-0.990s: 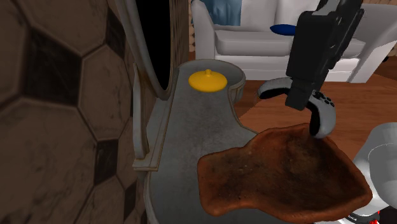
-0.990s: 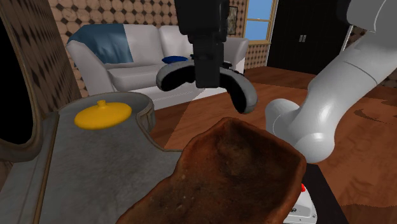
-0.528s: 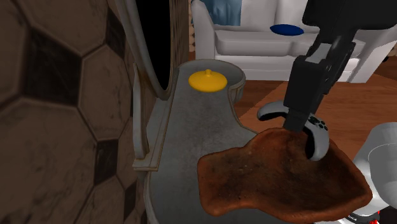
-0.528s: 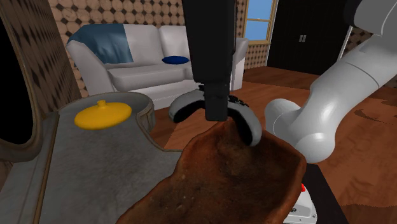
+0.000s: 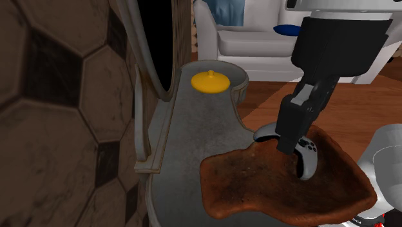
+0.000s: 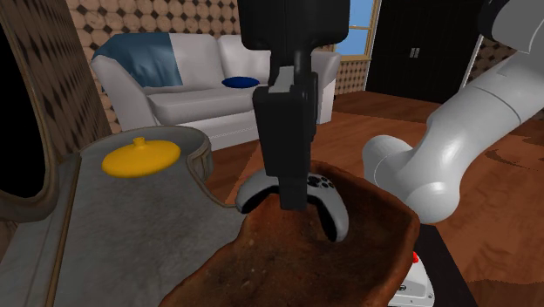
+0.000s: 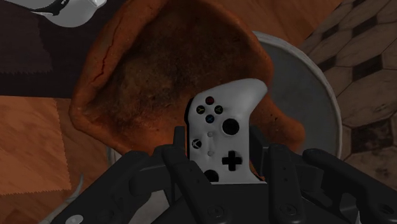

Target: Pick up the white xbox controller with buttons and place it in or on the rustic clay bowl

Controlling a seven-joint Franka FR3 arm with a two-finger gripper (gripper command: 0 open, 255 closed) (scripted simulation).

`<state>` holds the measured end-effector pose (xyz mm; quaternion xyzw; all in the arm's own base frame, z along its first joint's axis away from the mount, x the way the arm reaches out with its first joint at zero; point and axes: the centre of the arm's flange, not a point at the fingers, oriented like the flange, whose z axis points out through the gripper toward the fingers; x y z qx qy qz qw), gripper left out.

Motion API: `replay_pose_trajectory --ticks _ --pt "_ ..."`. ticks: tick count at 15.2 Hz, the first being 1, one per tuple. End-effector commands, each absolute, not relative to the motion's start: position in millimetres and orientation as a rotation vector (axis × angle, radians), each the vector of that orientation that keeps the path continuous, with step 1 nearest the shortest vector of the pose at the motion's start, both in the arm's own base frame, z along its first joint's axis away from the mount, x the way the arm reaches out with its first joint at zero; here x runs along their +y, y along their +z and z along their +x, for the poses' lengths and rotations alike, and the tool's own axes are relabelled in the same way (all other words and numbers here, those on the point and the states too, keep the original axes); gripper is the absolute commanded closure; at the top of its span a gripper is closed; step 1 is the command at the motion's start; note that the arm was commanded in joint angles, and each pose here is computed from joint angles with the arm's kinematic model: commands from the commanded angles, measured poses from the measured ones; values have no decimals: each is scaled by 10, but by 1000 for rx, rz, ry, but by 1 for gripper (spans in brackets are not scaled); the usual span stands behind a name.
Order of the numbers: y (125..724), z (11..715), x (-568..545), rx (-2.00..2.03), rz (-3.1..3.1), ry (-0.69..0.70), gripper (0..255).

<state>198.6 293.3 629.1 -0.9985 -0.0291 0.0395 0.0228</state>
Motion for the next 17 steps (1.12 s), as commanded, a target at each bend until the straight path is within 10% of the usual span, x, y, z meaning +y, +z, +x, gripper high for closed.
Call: replay_pose_trajectory --ticks 1,8,9,17 --pt "6207 1984 2940 -90 -3092 122 255" --pt "6207 1984 2940 -90 -3092 122 255" --pt "6207 1984 2940 -90 -3092 122 0" --pt "6602 2016 2923 -90 -3092 122 0"
